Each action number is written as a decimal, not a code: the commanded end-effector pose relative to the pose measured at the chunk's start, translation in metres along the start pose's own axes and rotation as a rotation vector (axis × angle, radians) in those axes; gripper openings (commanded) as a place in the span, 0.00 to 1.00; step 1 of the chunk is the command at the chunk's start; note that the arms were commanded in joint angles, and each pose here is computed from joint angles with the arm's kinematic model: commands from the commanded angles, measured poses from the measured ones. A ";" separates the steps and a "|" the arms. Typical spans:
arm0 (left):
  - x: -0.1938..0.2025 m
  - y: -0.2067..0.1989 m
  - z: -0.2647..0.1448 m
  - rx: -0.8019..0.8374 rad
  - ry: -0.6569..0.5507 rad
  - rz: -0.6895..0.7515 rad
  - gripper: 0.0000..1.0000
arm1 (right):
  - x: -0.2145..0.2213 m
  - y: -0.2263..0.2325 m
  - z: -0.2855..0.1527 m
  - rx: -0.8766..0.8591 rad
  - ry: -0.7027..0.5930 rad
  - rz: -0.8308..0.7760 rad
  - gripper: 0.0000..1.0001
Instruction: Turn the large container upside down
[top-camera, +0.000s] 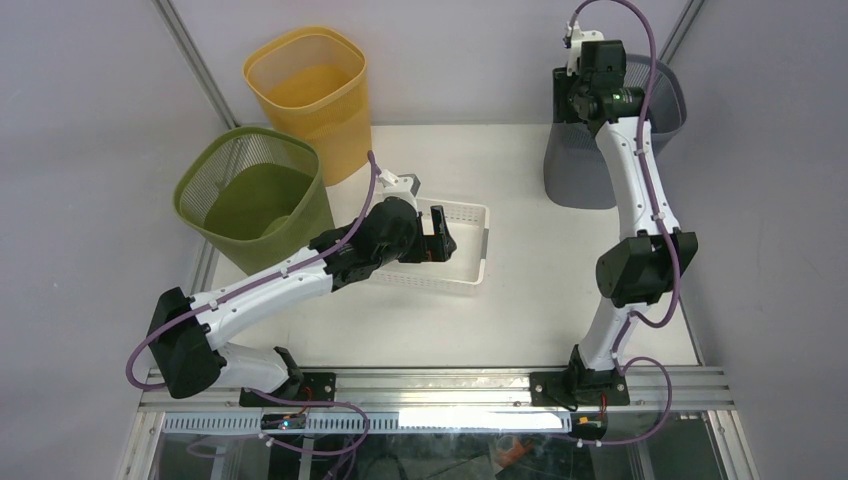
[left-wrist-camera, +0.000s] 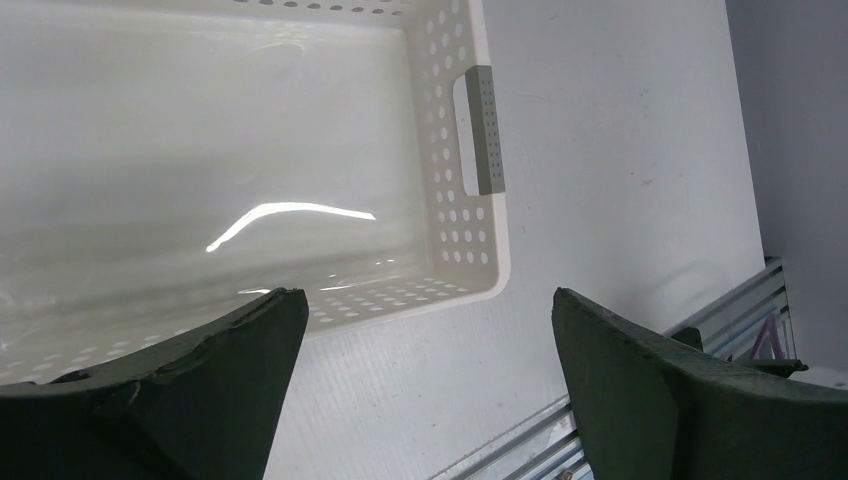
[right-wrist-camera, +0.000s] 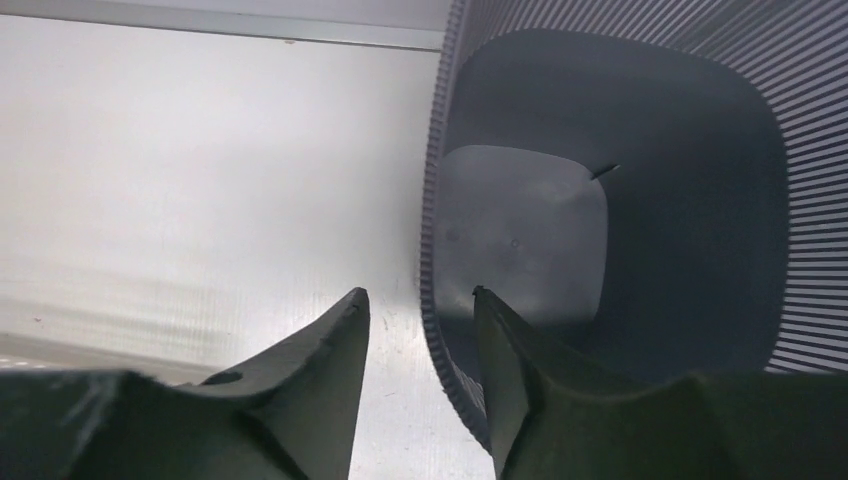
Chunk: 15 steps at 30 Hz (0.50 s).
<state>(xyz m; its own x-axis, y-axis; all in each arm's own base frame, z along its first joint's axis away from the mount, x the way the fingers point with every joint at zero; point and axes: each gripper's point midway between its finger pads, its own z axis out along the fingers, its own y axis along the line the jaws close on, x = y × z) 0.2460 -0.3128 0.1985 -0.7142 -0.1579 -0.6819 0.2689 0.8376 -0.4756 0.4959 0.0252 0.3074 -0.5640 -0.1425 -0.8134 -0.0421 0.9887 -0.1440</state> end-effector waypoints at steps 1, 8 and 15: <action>-0.016 -0.016 -0.008 0.058 -0.054 -0.029 0.99 | -0.024 0.004 -0.016 -0.036 -0.081 0.008 0.42; -0.013 -0.015 -0.006 0.055 -0.045 -0.039 0.99 | -0.021 0.007 -0.024 -0.053 -0.078 0.014 0.12; -0.010 -0.016 -0.004 0.060 -0.036 -0.046 0.99 | -0.034 0.013 -0.053 -0.092 -0.117 0.114 0.00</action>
<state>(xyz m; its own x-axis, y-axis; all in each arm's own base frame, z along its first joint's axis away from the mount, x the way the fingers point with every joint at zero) 0.2458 -0.3136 0.1989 -0.7183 -0.1711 -0.6743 0.2583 0.8344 -0.4869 0.4932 0.0333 0.3083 -0.5645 -0.1122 -0.8177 -0.0554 0.9936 -0.0981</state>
